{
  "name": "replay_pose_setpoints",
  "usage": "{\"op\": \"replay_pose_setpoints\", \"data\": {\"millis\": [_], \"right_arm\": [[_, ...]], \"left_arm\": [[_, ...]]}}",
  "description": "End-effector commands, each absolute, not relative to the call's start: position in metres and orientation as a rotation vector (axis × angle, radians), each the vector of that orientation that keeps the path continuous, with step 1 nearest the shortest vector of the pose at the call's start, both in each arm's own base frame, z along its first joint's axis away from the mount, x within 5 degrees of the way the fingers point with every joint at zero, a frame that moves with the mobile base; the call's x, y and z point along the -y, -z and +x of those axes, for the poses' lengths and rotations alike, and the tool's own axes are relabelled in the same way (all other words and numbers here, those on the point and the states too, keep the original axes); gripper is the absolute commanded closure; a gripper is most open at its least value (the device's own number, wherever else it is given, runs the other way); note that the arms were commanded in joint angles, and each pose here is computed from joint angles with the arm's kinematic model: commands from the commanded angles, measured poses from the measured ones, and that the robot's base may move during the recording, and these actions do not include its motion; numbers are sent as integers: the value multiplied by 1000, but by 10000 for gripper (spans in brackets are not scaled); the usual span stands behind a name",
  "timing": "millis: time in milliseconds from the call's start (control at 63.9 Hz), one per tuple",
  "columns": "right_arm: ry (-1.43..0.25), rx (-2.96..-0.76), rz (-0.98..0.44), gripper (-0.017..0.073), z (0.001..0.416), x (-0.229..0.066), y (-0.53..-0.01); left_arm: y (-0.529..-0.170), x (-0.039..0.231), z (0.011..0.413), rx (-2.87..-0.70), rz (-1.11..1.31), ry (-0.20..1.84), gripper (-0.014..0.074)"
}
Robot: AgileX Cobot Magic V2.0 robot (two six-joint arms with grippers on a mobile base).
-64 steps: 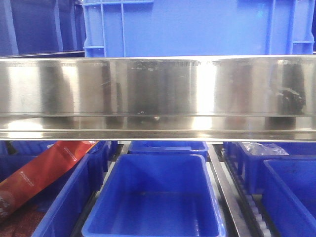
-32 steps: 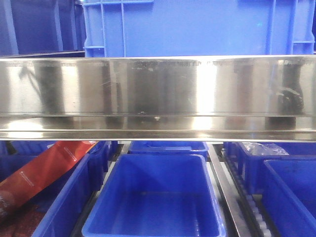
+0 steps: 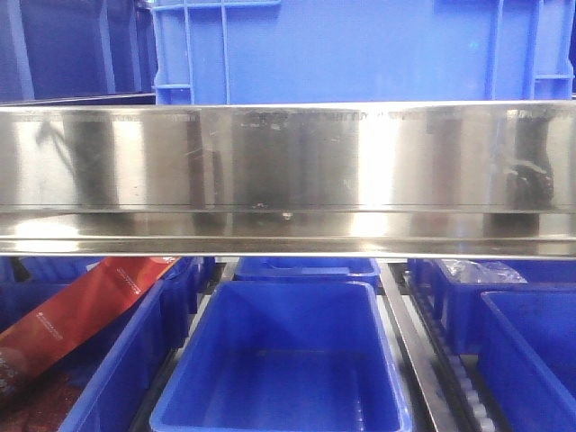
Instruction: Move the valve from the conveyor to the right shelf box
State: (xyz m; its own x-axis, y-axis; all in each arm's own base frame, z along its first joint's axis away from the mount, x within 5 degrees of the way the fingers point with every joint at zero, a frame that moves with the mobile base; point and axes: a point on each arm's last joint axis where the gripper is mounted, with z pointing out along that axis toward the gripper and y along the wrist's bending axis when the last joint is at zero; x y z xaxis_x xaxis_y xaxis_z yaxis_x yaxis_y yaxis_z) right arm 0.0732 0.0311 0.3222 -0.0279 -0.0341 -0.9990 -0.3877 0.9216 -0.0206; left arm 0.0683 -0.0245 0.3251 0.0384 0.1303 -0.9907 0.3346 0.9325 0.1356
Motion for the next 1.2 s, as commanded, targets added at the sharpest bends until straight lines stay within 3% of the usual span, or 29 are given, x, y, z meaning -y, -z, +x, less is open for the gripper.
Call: {"op": "replay_pose_setpoints", "data": {"millis": [0, 109, 516, 1189], "right_arm": [[-284, -1558, -337, 721, 73, -31, -324], [-284, -1557, -336, 721, 73, -31, -324], [-284, -1557, -336, 721, 73, -31, -324], [-284, -1552, -335, 721, 73, -30, -324]], "left_arm": [[-318, 21, 69, -1516, 386, 88, 705], [-303, 14, 65, -1547, 222, 130, 705], [-212, -3, 56, -1502, 6, -79, 705], [-211, -3, 56, -1512, 7, -78, 705]]}}
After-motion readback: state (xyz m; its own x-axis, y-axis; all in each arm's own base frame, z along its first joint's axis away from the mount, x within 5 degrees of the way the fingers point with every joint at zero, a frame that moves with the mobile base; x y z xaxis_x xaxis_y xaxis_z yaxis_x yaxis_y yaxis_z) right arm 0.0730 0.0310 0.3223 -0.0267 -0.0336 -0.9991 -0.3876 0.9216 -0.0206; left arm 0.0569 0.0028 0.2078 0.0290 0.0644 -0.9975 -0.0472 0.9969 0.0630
